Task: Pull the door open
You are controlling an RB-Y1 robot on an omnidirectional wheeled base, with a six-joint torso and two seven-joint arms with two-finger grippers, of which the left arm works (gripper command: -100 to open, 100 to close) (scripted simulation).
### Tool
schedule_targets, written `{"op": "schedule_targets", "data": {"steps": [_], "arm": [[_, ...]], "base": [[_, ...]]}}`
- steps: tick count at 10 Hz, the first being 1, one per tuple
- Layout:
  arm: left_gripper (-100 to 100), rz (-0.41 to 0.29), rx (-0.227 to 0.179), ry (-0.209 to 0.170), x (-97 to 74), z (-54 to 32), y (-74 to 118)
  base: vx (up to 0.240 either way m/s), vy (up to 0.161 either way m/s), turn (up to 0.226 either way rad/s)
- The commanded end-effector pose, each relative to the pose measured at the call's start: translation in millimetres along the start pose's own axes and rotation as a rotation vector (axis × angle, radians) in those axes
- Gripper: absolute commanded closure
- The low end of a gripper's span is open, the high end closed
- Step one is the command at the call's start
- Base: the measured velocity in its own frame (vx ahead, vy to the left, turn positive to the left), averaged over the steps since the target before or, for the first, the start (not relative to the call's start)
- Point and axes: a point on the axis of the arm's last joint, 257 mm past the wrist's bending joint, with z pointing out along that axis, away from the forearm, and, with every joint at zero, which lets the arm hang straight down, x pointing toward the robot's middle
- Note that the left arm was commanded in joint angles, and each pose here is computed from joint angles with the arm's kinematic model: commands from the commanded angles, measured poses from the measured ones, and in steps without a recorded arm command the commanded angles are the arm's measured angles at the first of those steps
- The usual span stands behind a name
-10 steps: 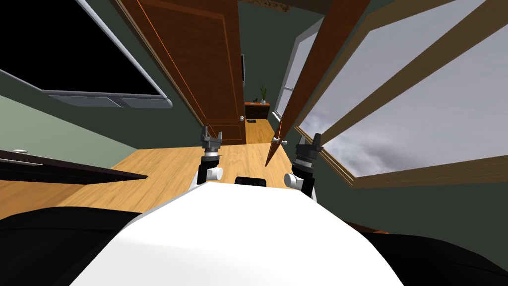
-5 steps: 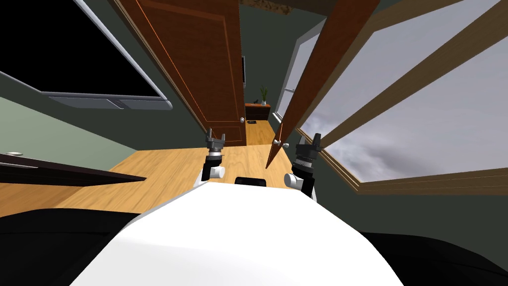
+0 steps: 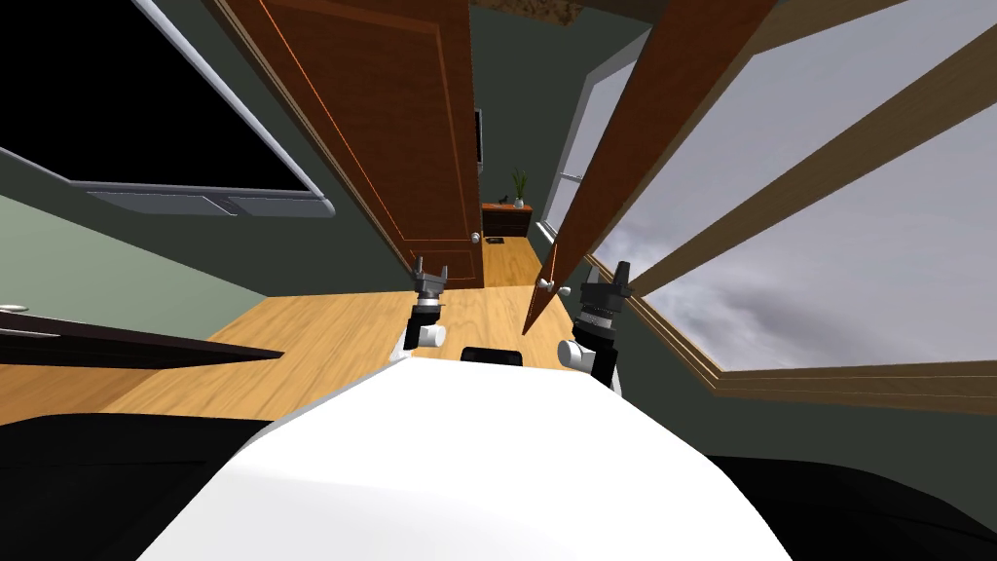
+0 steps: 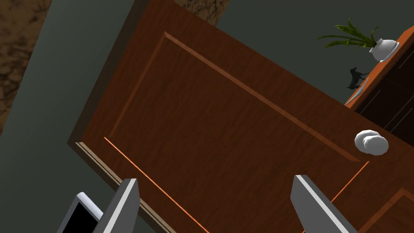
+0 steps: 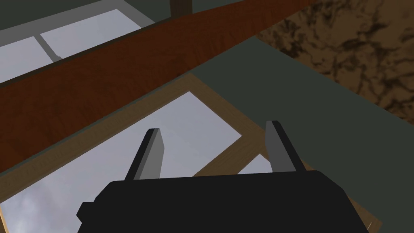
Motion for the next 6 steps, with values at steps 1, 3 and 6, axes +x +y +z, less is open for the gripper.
{"op": "schedule_targets", "data": {"steps": [1,3,6], "arm": [[-100,-0.044,-0.010,-0.006,-5.2,0.3,11.6],[-100,-0.070,-0.023,-0.014,-10.0,-0.8,21.4],[-100,-0.148,-0.040,-0.028,-18.7,-0.5,41.1]], "base": [[0.114,0.018,0.015],[0.073,0.009,0.009],[0.074,0.013,0.012]]}}
